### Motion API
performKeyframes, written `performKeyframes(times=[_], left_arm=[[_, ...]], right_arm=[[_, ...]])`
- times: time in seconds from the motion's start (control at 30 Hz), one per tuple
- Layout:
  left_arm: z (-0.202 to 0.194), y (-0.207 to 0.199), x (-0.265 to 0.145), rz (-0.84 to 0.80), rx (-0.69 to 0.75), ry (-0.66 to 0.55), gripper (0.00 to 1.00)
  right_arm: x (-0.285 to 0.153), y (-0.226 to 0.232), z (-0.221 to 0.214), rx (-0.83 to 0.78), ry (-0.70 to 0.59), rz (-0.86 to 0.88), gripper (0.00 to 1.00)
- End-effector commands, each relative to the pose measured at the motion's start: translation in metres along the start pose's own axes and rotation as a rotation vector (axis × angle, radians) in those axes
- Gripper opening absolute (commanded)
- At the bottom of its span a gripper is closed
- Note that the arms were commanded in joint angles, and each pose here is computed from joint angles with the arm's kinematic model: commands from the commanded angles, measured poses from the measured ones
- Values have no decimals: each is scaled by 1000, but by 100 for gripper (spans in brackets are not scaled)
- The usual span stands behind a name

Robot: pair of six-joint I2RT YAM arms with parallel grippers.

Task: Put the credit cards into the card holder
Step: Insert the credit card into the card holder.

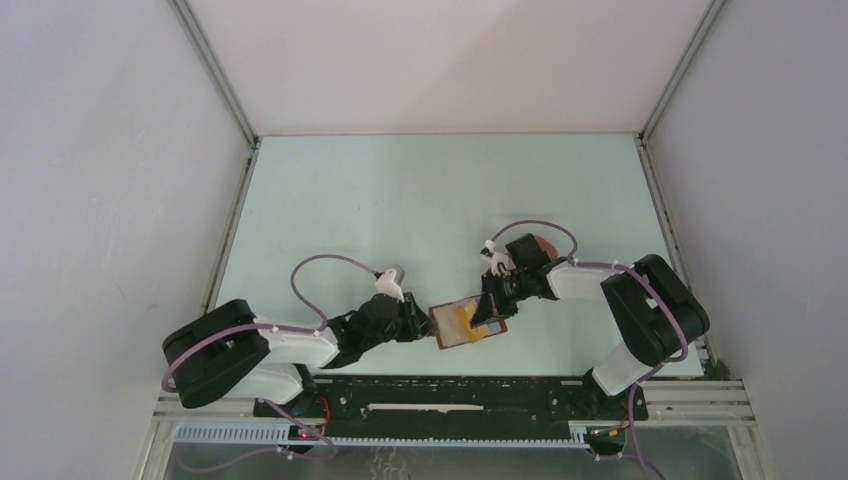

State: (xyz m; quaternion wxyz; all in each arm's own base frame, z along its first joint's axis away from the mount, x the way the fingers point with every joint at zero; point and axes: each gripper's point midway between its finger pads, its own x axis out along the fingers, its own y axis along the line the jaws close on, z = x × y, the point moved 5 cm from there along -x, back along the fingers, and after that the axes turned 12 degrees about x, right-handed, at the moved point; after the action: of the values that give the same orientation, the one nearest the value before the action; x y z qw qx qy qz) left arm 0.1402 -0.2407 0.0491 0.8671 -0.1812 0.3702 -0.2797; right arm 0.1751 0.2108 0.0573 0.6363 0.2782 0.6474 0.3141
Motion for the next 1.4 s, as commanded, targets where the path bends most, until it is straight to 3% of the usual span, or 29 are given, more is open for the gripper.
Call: performKeyframes(times=[0.0,0.4,0.63,1.2,1.37], left_arm=[[-10,7,-7,7,58,28,34],[15,-26,-25,-175,127,-89,36],[15,-40,-12,-236,127,-68,35],[33,-57,15,-235,139,-86,32],[33,-59,30,-279,112,-71,26]], right_arm=[[1,-8,-4,28,22,-16,0],[5,-3,-1,64,82,11,0],[9,2,2,41,121,36,0],[12,-1,9,35,147,25,17],[11,-1,13,28,142,18,20]])
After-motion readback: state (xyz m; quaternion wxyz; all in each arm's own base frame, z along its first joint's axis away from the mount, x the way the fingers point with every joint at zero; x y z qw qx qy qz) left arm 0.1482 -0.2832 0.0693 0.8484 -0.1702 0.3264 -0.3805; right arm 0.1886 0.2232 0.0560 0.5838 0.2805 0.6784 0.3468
